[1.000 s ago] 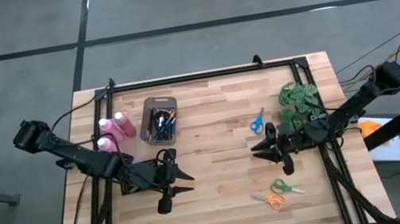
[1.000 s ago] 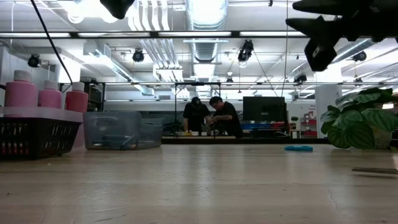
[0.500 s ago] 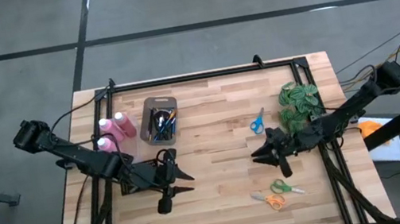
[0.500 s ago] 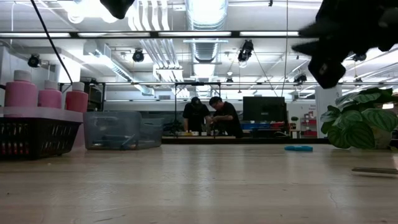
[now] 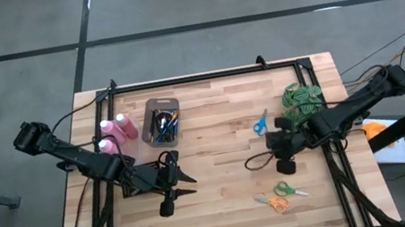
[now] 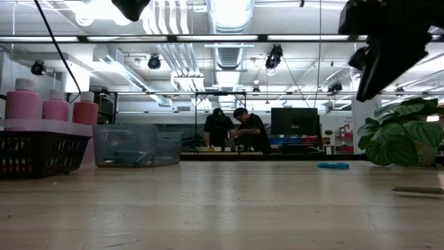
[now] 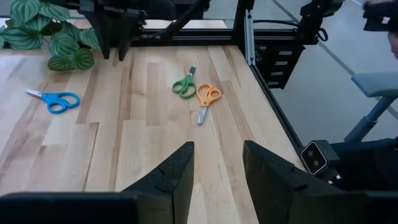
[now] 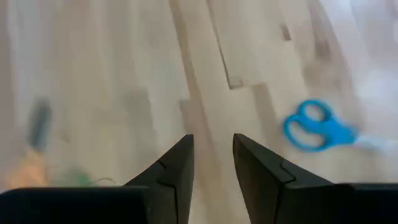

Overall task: Pick & Place Paint Supplies
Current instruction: Put the blue scissors into the black basket

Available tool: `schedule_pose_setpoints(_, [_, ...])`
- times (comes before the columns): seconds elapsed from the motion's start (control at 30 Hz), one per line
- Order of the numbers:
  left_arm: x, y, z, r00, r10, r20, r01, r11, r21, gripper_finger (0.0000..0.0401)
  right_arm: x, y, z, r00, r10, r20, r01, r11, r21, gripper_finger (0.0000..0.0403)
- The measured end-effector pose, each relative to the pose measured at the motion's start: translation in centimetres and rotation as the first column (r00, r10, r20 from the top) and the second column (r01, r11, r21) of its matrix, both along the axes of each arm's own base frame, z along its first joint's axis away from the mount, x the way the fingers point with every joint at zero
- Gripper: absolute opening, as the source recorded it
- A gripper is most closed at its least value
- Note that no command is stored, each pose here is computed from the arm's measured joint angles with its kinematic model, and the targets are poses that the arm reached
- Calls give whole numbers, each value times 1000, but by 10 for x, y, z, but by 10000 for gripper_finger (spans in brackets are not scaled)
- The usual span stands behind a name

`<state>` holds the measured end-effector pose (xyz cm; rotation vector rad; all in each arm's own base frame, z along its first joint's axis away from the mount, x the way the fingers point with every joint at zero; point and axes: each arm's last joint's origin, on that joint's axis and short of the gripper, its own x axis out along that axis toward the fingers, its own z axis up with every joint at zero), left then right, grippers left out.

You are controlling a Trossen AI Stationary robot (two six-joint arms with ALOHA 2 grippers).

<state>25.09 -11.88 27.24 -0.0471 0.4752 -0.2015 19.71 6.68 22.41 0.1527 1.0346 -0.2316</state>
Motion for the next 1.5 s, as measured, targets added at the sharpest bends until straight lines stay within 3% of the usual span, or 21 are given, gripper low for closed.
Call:
schedule_pose_setpoints(0.1, [0,0,0,1000,0,-2,0,1000,0,141,4,-1,-4,973,208,-104,-220,968,-124,109])
schedule_pose_setpoints(0.23, [0,0,0,1000,0,-2,0,1000,1,141,9,-9,-18,928,300,-221,-341,923,-180,109])
schedule_pose_setpoints(0.5, [0,0,0,1000,2,-4,-2,1000,-1,141,21,-42,-35,902,277,-330,-333,934,-127,109])
schedule_pose_setpoints(0.7, [0,0,-1,1000,2,-7,-2,1000,1,141,27,-67,-44,883,306,-355,-348,936,-59,109])
schedule_pose_setpoints(1.0, [0,0,-1,1000,1,-10,-1,1000,3,141,39,-94,-62,878,294,-377,-334,942,-43,109])
schedule_pose_setpoints(1.2, [0,0,-1,1000,2,-10,-2,1000,3,141,42,-102,-76,863,314,-395,-326,945,39,109])
schedule_pose_setpoints(1.5, [-1,1,-2,1000,1,-25,0,1000,13,141,44,-105,-85,843,323,-431,-343,939,34,109])
